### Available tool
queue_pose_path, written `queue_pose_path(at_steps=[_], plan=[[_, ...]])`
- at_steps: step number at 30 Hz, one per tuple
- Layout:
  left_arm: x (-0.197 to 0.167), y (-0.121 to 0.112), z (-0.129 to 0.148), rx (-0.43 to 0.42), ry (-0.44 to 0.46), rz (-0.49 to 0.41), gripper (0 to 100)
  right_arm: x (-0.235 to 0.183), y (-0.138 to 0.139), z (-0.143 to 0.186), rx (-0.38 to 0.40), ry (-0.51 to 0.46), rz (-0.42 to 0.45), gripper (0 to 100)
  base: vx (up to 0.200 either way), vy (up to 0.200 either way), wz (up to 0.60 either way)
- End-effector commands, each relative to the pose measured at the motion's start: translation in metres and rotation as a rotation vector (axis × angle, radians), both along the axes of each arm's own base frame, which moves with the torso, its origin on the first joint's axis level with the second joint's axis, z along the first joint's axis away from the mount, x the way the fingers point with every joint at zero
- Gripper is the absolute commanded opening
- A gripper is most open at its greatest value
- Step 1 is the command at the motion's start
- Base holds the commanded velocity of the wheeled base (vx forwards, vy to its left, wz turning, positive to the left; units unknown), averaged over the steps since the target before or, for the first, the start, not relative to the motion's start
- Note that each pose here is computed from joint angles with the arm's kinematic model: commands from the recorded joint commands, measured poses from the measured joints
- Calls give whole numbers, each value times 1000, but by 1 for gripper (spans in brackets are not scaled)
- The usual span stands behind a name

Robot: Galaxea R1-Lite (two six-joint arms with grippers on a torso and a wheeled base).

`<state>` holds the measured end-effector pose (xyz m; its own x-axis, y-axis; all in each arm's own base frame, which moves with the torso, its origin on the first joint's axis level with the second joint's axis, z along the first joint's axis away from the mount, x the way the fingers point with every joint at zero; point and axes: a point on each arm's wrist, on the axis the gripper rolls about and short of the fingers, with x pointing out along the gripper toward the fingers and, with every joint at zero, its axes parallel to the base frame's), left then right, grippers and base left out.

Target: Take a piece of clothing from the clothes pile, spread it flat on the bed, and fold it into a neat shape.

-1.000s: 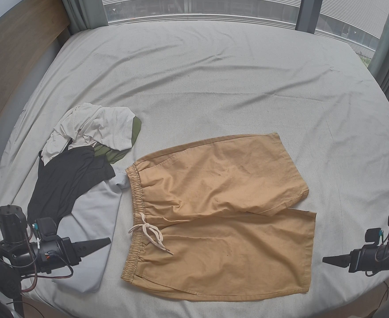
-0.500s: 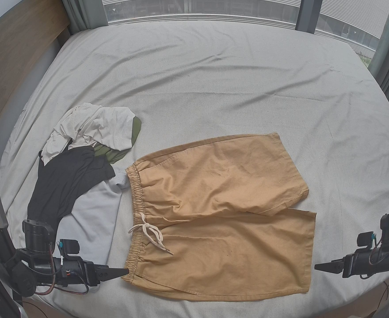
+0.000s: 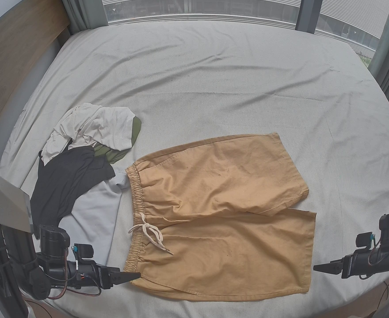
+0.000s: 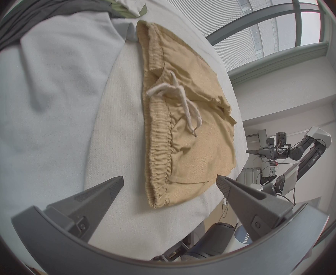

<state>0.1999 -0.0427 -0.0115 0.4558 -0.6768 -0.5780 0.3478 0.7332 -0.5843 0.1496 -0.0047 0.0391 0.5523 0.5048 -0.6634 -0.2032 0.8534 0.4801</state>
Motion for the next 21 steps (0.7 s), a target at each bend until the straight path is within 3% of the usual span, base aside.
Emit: queue_pose_path(at_steps=[1,4,5,21], plan=[[-5,-1,-8,6,54,-9,100,-5,0,-2,2,19,-1,100,0,0,0],[-5,-2,-8,7,53,-11,100,-5,1,-2,2,19,0,100,0,0,0],[-5,-2,-8,7,53,-9,0,-5,0,-2,2,19,-1,100,0,0,0],[2,-3,-26,6,32,-12,0,-5,1,-8,7,70,2,100,0,0,0]])
